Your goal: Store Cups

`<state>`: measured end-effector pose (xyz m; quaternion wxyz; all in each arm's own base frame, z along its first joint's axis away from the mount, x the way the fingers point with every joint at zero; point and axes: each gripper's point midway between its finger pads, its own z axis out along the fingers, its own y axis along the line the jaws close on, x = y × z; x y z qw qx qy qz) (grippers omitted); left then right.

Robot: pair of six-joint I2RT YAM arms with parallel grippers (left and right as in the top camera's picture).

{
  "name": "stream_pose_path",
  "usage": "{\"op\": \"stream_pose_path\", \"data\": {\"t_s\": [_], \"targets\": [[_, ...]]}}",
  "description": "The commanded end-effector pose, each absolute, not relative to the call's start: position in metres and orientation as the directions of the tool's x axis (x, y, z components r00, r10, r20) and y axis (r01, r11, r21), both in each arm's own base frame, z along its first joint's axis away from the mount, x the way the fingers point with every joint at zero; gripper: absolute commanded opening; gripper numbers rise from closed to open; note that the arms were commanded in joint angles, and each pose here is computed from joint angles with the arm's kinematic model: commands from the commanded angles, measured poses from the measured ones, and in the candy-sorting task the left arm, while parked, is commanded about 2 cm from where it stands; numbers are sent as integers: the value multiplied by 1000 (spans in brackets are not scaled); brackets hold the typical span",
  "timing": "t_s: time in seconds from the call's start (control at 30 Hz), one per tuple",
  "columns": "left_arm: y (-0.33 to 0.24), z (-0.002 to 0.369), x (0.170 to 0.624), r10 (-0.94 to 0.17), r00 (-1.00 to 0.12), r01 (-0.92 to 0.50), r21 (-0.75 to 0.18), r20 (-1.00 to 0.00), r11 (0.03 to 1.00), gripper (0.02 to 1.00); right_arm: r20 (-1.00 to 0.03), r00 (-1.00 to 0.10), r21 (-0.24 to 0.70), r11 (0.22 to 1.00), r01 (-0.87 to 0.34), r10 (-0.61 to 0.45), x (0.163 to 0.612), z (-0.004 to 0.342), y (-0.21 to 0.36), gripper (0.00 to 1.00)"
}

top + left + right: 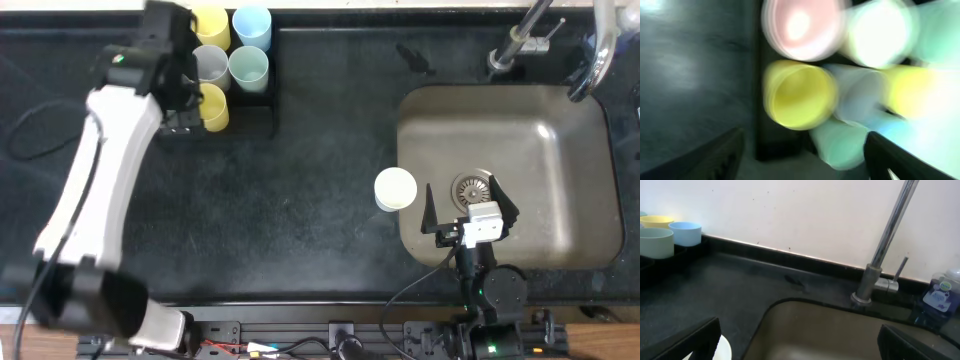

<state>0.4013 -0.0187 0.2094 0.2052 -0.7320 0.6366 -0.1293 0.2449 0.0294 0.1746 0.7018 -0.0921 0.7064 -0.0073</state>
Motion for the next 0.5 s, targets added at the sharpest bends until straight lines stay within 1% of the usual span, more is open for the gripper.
{"op": "stream_pose_path", "data": {"t_s": [0.03, 0.1, 0.13, 0.17, 0.23, 0.3, 0.33, 0.4, 0.5], "targets": [[5, 308, 400, -955, 32, -707, -682, -296, 188, 895, -990, 6, -139, 981, -132, -140, 245, 171, 32, 996], [7, 346, 403, -894, -46, -598, -704, -446, 383, 910, -990, 5, -139, 981, -131, -140, 245, 171, 32, 996], [7, 366, 404, -840, -82, -528, -692, -536, 493, 915, -990, 5, -139, 981, -131, -140, 245, 171, 32, 996], [5, 380, 405, -783, -106, -463, -666, -613, 585, 915, -990, 6, -139, 982, -131, -140, 245, 172, 32, 996], [-4, 406, 406, -631, -134, -300, -576, -764, 760, 908, -990, 5, -139, 981, -131, -140, 245, 171, 32, 996], [-13, 417, 403, -509, -110, -173, -488, -854, 856, 928, -990, 6, -139, 982, -131, -140, 245, 172, 32, 996], [-16, 419, 399, -458, -85, -119, -447, -885, 886, 950, -990, 5, -139, 981, -131, -140, 245, 171, 32, 996], [-19, 415, 390, -393, -41, -45, -391, -919, 919, 991, -990, 5, -139, 981, -131, -140, 245, 171, 32, 996], [-21, 401, 371, -315, 27, 23, -315, -949, 949, 1000, -990, 6, -139, 981, -132, -140, 245, 171, 32, 996]]}}
